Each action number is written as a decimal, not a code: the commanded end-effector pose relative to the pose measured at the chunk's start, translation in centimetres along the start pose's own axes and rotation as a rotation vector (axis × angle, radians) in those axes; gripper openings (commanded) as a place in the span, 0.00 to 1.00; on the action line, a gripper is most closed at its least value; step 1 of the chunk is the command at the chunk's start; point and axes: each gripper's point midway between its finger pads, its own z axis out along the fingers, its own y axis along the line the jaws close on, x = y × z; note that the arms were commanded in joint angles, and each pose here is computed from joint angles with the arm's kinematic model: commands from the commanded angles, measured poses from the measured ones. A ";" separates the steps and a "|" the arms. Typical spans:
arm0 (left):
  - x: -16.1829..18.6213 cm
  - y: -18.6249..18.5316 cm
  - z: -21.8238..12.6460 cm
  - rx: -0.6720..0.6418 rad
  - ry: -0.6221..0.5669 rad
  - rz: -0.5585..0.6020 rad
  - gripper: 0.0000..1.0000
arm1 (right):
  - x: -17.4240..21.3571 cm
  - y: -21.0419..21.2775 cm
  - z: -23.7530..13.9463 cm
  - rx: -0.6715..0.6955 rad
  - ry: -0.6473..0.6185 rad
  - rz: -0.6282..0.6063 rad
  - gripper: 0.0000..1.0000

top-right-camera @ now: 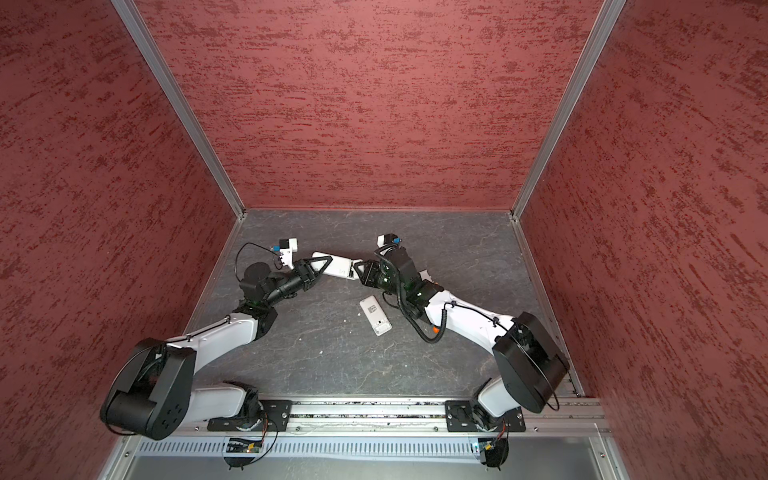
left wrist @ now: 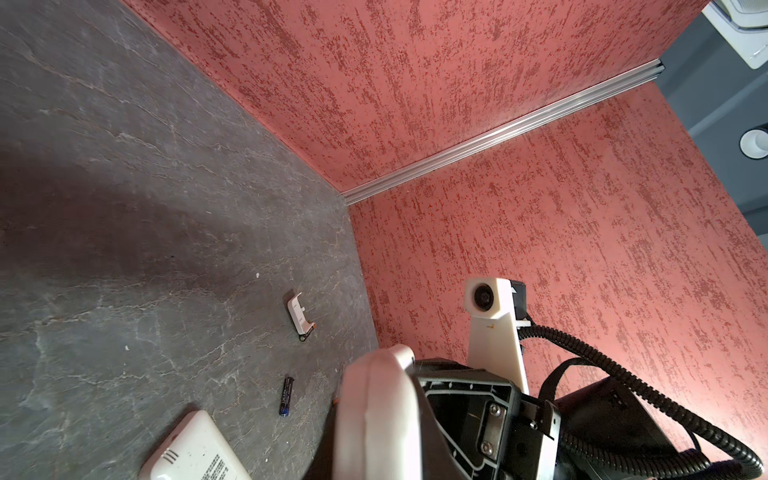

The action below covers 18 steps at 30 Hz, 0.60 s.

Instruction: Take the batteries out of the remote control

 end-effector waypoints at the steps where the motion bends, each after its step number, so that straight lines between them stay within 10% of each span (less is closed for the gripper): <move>1: 0.0 -0.3 0.3 0.007 0.001 0.026 0.00 | -1.1 1.4 0.1 -0.030 -0.029 0.002 0.20; 18: -0.2 1.0 0.3 -0.039 -0.008 0.007 0.00 | -2.4 3.0 -1.3 -0.091 -0.051 -0.044 0.00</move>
